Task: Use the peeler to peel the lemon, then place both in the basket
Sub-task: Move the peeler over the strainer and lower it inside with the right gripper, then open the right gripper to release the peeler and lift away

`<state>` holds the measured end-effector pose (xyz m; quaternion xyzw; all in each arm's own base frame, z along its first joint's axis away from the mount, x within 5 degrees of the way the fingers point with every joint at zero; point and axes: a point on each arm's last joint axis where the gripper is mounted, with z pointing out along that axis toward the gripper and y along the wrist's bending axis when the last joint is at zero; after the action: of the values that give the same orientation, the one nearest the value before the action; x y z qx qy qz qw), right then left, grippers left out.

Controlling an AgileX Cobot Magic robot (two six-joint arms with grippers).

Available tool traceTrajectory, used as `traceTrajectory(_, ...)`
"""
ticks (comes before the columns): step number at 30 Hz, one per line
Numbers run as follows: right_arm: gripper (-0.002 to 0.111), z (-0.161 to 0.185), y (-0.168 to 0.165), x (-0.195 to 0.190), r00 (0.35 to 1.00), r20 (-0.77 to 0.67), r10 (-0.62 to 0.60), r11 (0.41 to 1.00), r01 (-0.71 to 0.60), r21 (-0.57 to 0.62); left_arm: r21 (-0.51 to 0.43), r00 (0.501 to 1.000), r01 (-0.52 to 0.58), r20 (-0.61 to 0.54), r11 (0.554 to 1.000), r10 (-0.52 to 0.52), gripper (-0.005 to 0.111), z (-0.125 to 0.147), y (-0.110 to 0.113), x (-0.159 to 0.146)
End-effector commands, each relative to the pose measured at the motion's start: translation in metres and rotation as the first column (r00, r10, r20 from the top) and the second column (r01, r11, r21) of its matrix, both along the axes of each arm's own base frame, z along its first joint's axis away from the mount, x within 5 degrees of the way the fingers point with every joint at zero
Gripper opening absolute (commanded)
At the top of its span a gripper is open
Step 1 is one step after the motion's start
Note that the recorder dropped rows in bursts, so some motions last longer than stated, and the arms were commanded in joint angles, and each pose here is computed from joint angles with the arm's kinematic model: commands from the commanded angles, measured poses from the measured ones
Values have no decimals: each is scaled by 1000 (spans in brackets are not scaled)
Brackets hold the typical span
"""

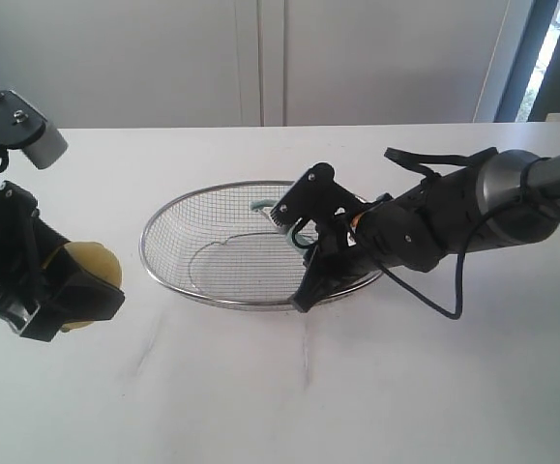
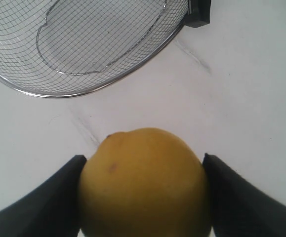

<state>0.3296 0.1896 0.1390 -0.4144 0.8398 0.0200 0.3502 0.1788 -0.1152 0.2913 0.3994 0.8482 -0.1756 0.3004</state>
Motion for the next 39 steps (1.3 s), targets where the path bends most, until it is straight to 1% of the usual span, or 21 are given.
traceTrajectory(1, 0, 2, 0, 4, 1000, 18, -6, 1000, 5, 14, -30, 1000, -2, 0, 1000, 2, 0, 4, -2, -2)
traceTrajectory(16, 1, -1, 0, 4, 1000, 14, -5, 1000, 5, 12, -43, 1000, -5, -6, 999, 5, 0, 5, -3, -2)
traceTrajectory(19, 7, -1, 0, 4, 1000, 13, -7, 1000, 7, 14, -43, 1000, -5, -6, 999, 5, 0, 5, -3, -2)
traceTrajectory(27, 29, -1, 0, 4, 1000, 16, -7, 1000, 7, 16, -43, 1000, -5, -6, 999, 5, 0, 5, -3, -2)
traceTrajectory(34, 44, 0, 1, 5, 999, 16, -29, 999, 28, 42, -45, 1000, -9, 2, 999, 9, 0, 5, -2, -1)
traceTrajectory(36, 47, 2, 1, 5, 999, 17, -33, 998, 32, 47, -47, 1000, -13, 8, 999, 13, 0, 5, -2, -1)
traceTrajectory(39, 48, 7, 1, 5, 999, 29, -35, 998, 33, 56, -49, 1000, -16, 14, 999, 16, 0, 6, -2, 0)
